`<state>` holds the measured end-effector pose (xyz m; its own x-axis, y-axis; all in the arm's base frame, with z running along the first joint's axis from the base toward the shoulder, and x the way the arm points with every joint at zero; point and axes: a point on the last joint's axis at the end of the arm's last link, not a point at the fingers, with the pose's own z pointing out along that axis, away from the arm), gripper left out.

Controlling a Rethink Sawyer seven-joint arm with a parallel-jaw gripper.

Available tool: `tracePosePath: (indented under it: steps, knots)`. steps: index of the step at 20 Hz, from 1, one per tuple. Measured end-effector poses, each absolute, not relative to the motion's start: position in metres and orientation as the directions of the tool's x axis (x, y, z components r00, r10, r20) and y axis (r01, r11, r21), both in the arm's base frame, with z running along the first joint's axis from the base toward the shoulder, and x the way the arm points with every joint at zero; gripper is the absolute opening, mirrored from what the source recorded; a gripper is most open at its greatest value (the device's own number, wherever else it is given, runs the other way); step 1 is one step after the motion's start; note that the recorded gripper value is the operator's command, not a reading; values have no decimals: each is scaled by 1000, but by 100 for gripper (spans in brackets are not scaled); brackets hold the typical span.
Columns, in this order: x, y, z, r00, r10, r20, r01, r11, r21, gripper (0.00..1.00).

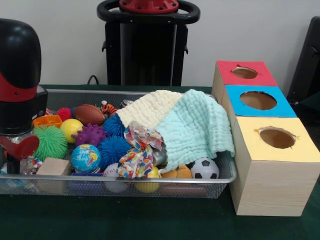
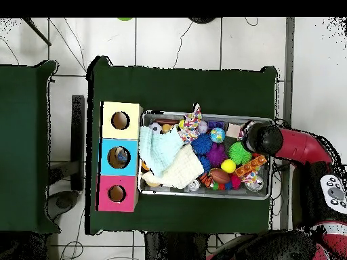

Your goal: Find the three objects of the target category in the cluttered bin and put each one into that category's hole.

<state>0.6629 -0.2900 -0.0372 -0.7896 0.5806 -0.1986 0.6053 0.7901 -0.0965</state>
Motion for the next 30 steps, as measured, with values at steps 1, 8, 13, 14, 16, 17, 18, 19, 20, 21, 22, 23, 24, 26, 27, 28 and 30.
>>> tracePosePath:
  steps: [1,8,13,14,16,17,18,19,20,21,22,23,24,26,27,28,30]
  knots:
    - [663,-289,-35,-791,579,-199,604,791,-98,0]
    - [660,-281,-4,-798,567,-202,593,798,-105,0]
    - [658,-280,14,-799,567,-202,593,797,-111,0]
    - [657,-279,22,-799,566,-202,593,797,-115,0]
    - [657,-279,26,-800,565,-204,592,797,-116,0]
    - [657,-279,29,-800,563,-207,592,798,-116,0]
    - [657,-279,30,-800,563,-208,592,798,-116,0]
    - [657,-279,30,-800,563,-208,592,798,-117,0]
    - [657,-279,30,-800,563,-208,592,798,-117,0]
    - [656,-279,30,-800,563,-207,592,798,-117,0]
    - [656,-279,29,-800,563,-206,592,798,-117,0]
    - [655,-279,29,-800,564,-205,592,797,-117,100]
    - [655,-280,29,-800,564,-204,592,797,-117,100]
    - [652,-281,27,-799,568,-200,595,796,-117,100]
    - [651,-282,26,-798,569,-197,596,795,-117,100]
    - [648,-283,24,-797,573,-192,598,793,-117,100]
    - [641,-286,20,-794,581,-180,603,789,-117,100]
